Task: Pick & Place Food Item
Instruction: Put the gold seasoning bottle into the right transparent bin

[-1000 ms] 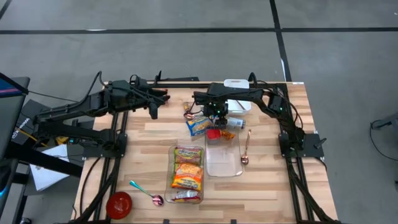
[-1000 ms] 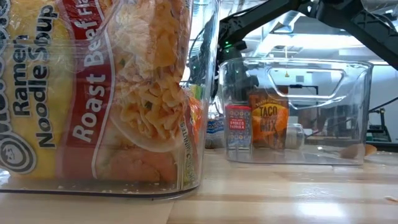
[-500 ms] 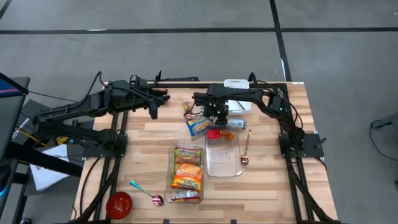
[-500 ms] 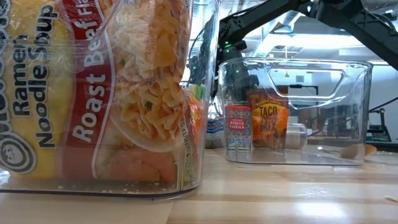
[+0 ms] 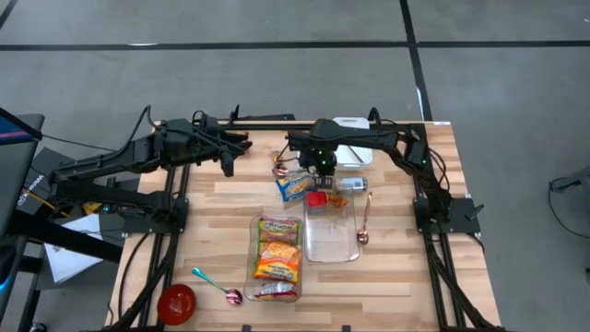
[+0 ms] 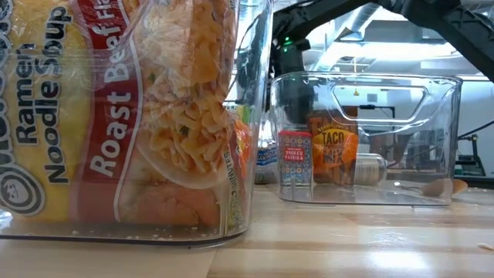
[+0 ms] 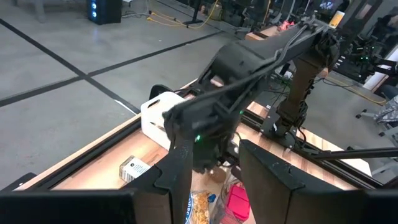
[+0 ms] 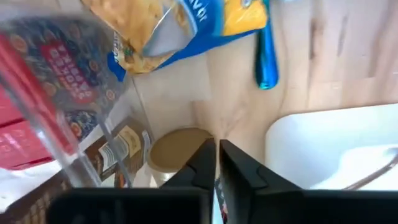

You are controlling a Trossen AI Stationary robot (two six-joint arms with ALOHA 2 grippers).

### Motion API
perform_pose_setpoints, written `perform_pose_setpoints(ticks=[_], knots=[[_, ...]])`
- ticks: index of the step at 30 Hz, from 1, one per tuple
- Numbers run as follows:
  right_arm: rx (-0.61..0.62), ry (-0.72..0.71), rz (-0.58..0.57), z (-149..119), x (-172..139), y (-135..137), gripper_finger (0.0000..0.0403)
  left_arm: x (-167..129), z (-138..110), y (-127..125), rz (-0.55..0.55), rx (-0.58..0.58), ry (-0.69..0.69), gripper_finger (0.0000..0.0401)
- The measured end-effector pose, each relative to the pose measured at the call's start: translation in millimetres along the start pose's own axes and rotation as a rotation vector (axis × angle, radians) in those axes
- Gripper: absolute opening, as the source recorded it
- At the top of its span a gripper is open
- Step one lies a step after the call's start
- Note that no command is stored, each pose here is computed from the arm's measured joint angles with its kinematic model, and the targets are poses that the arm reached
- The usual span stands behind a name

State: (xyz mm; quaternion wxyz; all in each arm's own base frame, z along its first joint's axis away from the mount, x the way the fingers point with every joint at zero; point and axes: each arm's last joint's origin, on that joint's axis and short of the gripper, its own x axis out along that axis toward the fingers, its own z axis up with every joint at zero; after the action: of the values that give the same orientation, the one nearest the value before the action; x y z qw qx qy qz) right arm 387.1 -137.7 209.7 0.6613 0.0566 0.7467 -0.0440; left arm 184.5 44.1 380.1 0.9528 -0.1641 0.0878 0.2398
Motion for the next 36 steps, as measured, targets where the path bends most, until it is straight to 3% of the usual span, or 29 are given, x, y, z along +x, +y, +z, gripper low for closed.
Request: perform_pose_setpoints(ticks=[9, 15, 21, 27, 36], knots=[[0.119, -0.073, 0.006, -30, -46, -3, 0.0001, 0, 0, 0, 0.0, -0.007, 0.0, 0.0127], [0.255, -0.145, 0.007, -73, -71, 1, 0.0001, -1, -1, -3, -0.017, -0.006, 0.005, 0.0127], [0.552, -0.174, 0.032, -143, -48, 10, 0.0, -2, -3, -7, -0.04, -0.017, 0.012, 0.0127], [0.821, -0.177, 0.14, -198, -9, 27, 0.0, 4, -4, -9, -0.035, -0.014, 0.021, 0.0127], [1.073, -0.213, 0.202, -206, 38, 29, 0.0, 24, -11, -13, -0.036, -0.011, 0.059, 0.0127]])
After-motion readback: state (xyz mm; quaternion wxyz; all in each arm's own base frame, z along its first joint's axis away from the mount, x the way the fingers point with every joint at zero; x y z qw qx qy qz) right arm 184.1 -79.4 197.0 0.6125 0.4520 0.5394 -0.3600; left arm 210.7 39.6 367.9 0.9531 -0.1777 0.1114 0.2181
